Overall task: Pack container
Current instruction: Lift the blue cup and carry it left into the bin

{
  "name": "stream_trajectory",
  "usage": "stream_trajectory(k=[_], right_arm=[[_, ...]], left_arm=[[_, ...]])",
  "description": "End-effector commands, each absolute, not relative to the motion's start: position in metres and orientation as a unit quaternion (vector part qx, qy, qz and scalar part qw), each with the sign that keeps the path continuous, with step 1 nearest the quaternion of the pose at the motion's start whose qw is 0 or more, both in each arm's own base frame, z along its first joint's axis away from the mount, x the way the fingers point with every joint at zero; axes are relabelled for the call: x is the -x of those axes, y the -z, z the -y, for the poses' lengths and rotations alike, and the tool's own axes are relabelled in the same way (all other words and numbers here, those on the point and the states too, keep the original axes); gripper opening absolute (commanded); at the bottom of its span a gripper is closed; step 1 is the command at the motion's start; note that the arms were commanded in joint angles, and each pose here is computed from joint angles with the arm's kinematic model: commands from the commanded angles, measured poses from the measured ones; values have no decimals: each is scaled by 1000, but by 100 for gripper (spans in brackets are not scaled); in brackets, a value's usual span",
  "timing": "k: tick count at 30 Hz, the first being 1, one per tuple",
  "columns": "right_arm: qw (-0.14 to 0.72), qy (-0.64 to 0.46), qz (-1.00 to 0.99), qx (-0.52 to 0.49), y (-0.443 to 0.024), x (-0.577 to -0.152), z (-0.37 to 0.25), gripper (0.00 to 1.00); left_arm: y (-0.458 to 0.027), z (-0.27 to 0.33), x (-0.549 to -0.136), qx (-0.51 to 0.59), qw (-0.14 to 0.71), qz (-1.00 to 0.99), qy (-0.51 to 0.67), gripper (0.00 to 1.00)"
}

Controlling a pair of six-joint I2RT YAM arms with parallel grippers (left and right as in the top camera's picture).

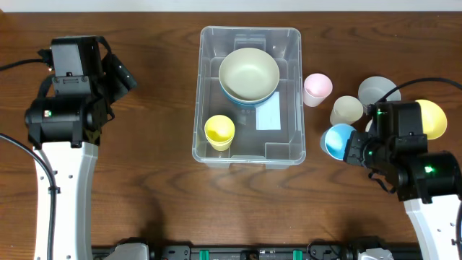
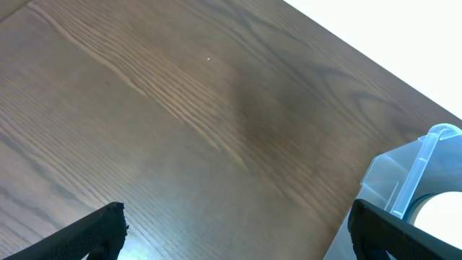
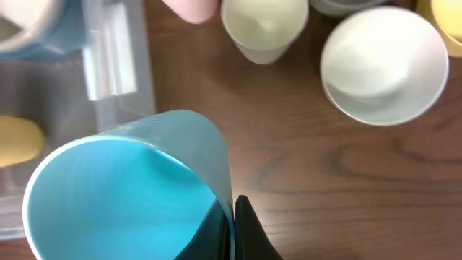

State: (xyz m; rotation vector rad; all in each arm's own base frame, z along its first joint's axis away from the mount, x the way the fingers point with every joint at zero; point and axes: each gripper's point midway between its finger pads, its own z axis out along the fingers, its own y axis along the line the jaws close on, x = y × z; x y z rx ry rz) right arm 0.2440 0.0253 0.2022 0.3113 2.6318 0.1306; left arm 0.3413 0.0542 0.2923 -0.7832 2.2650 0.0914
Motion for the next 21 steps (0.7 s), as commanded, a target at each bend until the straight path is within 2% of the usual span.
stream_trajectory(k=[1,11,21], right_arm=[[285,-81,-951,-86,-238,-253,-38,1],[360,-124,-925,-11,-305,-284,-85,1],[314,-129,-939,48,-284,-340,-149,1]], left_arm=[[-295,-58,-342,309,367,-877,-42,98],[-295,-58,-342,309,367,-877,-42,98],[-295,-58,-342,309,367,-877,-42,98]])
